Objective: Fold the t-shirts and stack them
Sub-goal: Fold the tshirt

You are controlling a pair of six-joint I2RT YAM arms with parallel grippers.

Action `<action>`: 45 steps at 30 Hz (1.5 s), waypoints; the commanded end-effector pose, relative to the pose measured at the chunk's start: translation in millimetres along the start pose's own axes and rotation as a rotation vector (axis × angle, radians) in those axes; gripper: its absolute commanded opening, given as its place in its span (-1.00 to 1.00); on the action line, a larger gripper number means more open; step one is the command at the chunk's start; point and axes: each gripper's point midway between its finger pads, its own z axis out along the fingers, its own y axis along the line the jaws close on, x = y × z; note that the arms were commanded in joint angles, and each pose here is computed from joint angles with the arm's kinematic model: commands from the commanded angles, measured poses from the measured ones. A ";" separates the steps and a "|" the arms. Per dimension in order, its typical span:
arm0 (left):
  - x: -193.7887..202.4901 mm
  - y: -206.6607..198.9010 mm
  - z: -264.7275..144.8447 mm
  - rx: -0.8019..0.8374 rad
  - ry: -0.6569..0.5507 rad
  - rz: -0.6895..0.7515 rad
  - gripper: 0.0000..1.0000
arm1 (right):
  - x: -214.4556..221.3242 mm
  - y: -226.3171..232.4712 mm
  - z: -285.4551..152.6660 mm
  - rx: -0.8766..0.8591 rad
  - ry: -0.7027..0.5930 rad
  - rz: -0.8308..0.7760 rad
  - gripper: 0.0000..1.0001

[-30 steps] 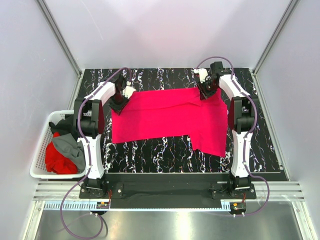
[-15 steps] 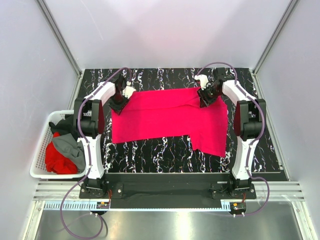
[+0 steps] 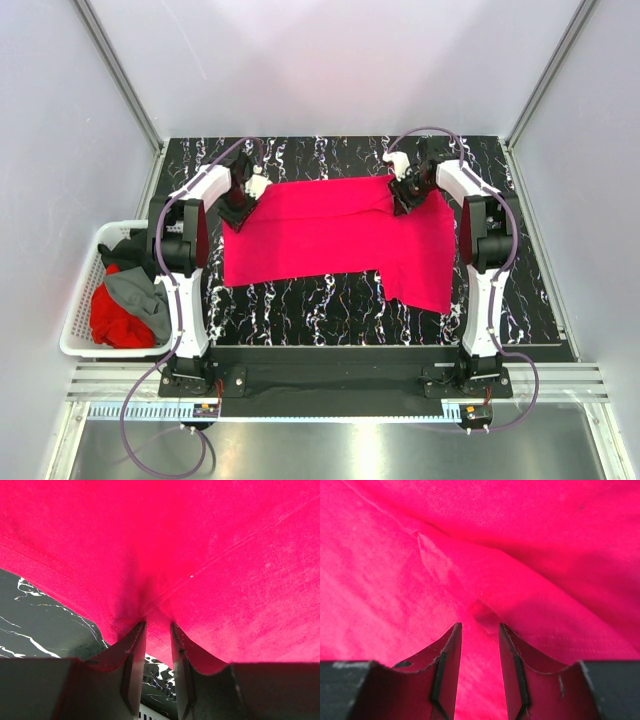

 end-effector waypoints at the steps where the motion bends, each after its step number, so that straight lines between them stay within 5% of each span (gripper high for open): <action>1: -2.1 6.4 -11.0 -0.026 -0.021 0.004 -0.39 | -17.1 -7.2 0.9 0.031 -0.027 -0.040 -0.15; 12: -1.1 10.8 -9.0 -0.047 -0.007 0.002 -0.39 | -10.8 -20.1 8.7 0.089 -0.004 -0.039 -0.19; 21: -1.2 11.2 -9.6 -0.049 -0.008 0.004 -0.39 | -14.3 -20.0 4.6 0.106 -0.012 -0.032 -0.87; 32: -2.6 10.0 -8.8 -0.039 -0.013 0.007 -0.39 | -31.3 31.3 -42.4 0.129 -0.040 -0.095 -0.95; 45: -3.4 11.9 -13.5 -0.043 -0.029 0.013 -0.40 | -18.6 75.7 -44.2 0.083 0.017 -0.045 -0.94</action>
